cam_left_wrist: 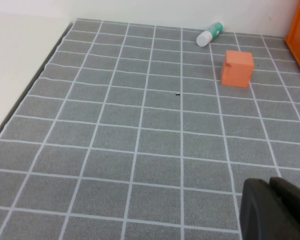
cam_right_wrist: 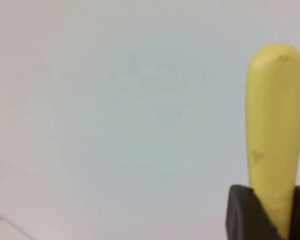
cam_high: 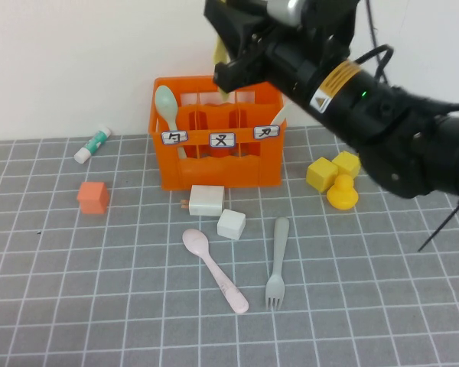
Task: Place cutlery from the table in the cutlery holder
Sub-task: Place the knife on the box, then pick up the spoon
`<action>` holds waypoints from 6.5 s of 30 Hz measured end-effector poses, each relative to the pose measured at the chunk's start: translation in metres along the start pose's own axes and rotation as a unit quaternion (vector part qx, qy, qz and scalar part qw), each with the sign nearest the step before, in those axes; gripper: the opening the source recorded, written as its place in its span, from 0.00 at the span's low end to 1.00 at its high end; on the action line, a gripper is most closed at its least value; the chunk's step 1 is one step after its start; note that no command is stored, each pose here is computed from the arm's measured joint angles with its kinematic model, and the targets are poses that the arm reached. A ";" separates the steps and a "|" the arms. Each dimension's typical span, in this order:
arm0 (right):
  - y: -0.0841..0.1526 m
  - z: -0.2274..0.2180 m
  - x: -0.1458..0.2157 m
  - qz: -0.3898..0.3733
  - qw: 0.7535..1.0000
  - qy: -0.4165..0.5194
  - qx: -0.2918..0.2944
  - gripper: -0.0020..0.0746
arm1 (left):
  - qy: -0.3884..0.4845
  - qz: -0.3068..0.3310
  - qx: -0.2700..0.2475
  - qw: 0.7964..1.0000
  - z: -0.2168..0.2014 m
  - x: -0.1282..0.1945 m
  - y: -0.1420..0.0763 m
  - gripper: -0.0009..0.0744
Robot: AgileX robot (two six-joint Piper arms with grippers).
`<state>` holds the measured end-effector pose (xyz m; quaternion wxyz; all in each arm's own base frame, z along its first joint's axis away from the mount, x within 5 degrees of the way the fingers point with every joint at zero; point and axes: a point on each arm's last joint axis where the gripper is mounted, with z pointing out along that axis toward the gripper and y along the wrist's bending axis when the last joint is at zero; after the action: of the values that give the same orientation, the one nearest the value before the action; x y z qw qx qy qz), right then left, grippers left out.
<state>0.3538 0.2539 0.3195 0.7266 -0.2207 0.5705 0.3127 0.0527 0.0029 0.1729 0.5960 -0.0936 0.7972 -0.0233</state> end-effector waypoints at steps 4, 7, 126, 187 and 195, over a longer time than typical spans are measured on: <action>-0.008 0.003 0.018 0.013 0.999 -0.002 0.034 0.23 | 0.000 0.000 0.000 1.000 0.000 0.000 0.000 0.01; -0.023 0.003 0.030 0.037 0.996 0.004 0.082 0.23 | 0.000 0.000 0.000 1.000 0.000 0.000 0.000 0.01; -0.025 -0.004 0.010 -0.216 0.930 0.267 -0.128 0.04 | 0.001 -0.002 0.000 1.000 0.000 0.000 0.000 0.01; 0.081 -0.014 0.149 -0.059 0.693 0.707 -0.126 0.51 | 0.001 -0.001 0.000 1.000 0.000 0.000 0.000 0.01; 0.078 0.000 0.167 -0.036 0.700 0.708 -0.088 0.52 | 0.001 -0.001 0.000 1.000 0.000 0.000 0.000 0.01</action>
<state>0.3245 0.3432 0.1607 0.0963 -0.4600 0.8784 0.0863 0.0526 0.0029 0.1727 0.5953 -0.0943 0.7976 -0.0239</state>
